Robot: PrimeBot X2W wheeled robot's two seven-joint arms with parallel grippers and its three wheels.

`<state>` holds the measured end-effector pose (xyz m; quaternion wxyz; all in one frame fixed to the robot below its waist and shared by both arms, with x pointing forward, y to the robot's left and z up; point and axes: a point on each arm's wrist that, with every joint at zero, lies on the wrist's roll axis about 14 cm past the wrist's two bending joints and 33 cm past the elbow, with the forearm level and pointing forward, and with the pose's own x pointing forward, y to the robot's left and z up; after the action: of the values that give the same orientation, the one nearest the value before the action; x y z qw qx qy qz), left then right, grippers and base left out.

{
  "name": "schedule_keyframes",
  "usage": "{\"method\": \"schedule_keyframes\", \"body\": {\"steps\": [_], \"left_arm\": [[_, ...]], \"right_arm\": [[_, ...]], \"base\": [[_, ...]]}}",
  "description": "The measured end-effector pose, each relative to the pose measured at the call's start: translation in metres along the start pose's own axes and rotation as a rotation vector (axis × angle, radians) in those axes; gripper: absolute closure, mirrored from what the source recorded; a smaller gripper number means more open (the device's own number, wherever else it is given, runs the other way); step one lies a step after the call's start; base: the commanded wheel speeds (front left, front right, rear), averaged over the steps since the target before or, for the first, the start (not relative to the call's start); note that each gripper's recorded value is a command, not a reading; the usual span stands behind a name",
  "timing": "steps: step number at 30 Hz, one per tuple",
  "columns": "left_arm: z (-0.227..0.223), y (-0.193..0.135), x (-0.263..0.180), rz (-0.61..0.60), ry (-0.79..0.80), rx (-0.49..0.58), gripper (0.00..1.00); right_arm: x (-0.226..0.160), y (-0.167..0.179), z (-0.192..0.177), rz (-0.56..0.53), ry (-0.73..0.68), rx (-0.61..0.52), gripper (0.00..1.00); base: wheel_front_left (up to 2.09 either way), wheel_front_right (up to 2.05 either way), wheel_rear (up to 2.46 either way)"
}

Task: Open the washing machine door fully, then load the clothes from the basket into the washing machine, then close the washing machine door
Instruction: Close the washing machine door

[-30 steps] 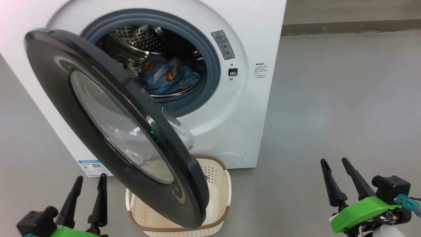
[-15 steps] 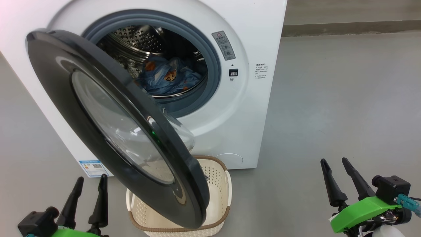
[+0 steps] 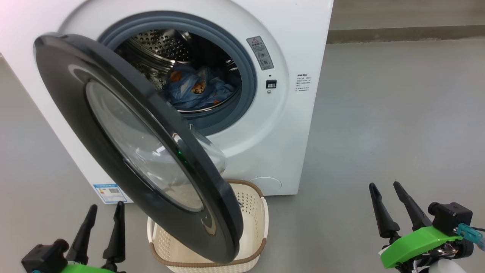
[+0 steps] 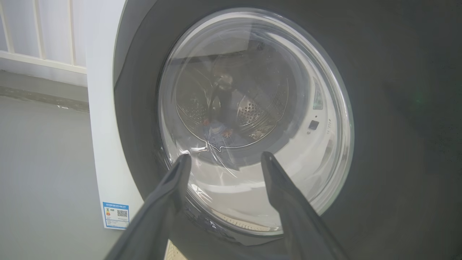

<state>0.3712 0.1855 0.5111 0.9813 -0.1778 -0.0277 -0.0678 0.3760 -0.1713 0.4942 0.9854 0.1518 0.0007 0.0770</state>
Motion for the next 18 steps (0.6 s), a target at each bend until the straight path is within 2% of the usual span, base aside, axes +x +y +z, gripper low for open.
{"method": "schedule_keyframes", "body": {"steps": [3,4,5,6,7,12,18], "left_arm": [[0.0,0.0,-0.001,0.001,0.0,0.0,0.0],[0.0,0.0,-0.002,0.002,0.0,0.0,0.0],[0.0,0.001,-0.002,0.003,0.0,0.0,0.0],[0.0,0.001,-0.002,0.003,0.0,0.0,0.0],[0.0,0.001,-0.003,0.005,0.0,0.0,0.0],[0.001,0.006,-0.008,0.021,-0.003,0.0,0.0],[0.002,0.015,-0.019,0.056,-0.008,-0.002,0.0]], "right_arm": [[0.001,0.002,0.0,0.005,-0.001,-0.001,0.03],[0.002,0.003,0.001,0.009,-0.002,-0.001,0.39],[0.002,0.004,0.0,0.014,-0.001,-0.002,0.59],[0.002,0.004,0.0,0.014,-0.001,-0.002,0.87],[0.003,0.006,0.0,0.019,0.001,-0.003,1.0],[0.009,0.019,-0.001,0.065,0.006,-0.012,1.0],[0.031,0.052,0.021,0.173,-0.054,-0.029,1.0]], "base": [[0.0,0.0,0.0],[0.0,0.0,0.0],[0.0,0.0,0.0],[0.0,0.0,0.0],[0.0,0.0,0.0],[0.0,0.0,0.0],[0.0,0.0,0.0]]}}
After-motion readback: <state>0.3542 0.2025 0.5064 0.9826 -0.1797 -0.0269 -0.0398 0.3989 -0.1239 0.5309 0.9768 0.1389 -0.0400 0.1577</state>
